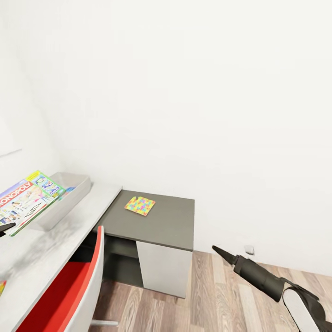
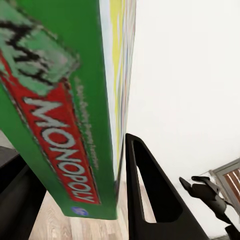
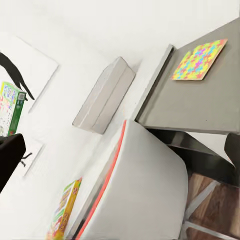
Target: Put all the toys in the child's room - the three board games (two on the bed and one on the table), the two jigsaw puzzles on the table, and the tennis ball on the table - inside the toy box on the table in the child's room.
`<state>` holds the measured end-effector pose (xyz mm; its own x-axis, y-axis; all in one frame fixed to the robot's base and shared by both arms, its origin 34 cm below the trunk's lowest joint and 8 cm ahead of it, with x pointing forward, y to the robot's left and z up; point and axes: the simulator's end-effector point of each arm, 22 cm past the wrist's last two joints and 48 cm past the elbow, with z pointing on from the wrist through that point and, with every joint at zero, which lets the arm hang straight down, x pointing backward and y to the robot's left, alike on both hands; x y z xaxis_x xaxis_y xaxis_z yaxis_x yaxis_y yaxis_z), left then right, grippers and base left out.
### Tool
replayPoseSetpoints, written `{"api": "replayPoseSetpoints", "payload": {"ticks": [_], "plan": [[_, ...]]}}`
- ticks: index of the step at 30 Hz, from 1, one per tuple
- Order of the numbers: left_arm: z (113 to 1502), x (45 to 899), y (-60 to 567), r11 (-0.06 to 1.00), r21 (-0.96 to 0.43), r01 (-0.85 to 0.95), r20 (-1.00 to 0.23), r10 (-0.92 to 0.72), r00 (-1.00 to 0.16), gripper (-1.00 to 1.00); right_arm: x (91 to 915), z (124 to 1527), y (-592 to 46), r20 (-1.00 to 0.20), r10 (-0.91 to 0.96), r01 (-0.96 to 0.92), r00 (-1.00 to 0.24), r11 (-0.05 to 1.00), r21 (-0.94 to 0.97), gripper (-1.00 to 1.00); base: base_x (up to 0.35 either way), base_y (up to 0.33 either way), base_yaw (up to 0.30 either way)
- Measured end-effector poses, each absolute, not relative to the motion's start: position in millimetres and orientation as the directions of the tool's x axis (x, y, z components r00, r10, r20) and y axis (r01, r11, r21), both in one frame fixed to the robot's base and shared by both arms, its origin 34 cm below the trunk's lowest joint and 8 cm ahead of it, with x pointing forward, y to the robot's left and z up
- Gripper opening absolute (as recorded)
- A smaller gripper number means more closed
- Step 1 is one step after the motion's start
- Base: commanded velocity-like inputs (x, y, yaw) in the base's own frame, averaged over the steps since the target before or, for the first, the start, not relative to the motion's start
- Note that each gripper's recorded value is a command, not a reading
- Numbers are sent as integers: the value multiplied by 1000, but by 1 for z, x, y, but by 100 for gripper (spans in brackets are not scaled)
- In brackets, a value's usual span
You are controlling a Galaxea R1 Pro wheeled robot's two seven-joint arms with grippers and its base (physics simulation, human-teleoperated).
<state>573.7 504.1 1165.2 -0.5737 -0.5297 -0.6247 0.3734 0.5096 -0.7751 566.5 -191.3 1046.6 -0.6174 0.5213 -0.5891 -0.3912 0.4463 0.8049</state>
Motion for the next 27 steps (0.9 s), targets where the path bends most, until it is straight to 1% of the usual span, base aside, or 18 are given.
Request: {"api": "replayPoseSetpoints", "payload": {"ticks": [3, 5, 9, 15, 18, 27], "plan": [[1165, 574, 503, 509, -774, 376, -626, -530, -572, -100, 558, 1062, -183, -575, 490, -405, -655, 416, 815, 100, 105, 1, 0], [1165, 574, 503, 508, -775, 377, -626, -531, -571, -100, 556, 1065, -185, -567, 488, -396, -663, 413, 820, 100, 75, 0, 0], [1164, 574, 502, 506, -775, 378, -625, -531, -572, -100, 557, 1070, -201, -564, 507, -382, -652, 424, 822, 100, 34, 0, 0], [1165, 574, 503, 507, -775, 378, -626, -532, -571, -100, 559, 1073, -208, -563, 524, -379, -639, 422, 824, 100, 67, 4, 0], [1165, 574, 503, 507, -775, 378, -626, -531, -571, -100, 556, 1081, -205, -562, 528, -404, -636, 393, 826, 100, 216, 100, 0], [1165, 574, 503, 506, -775, 378, -626, -532, -571, -100, 554, 1086, -203, -566, 529, -424, -632, 375, 824, 100, 279, 98, 0]]}}
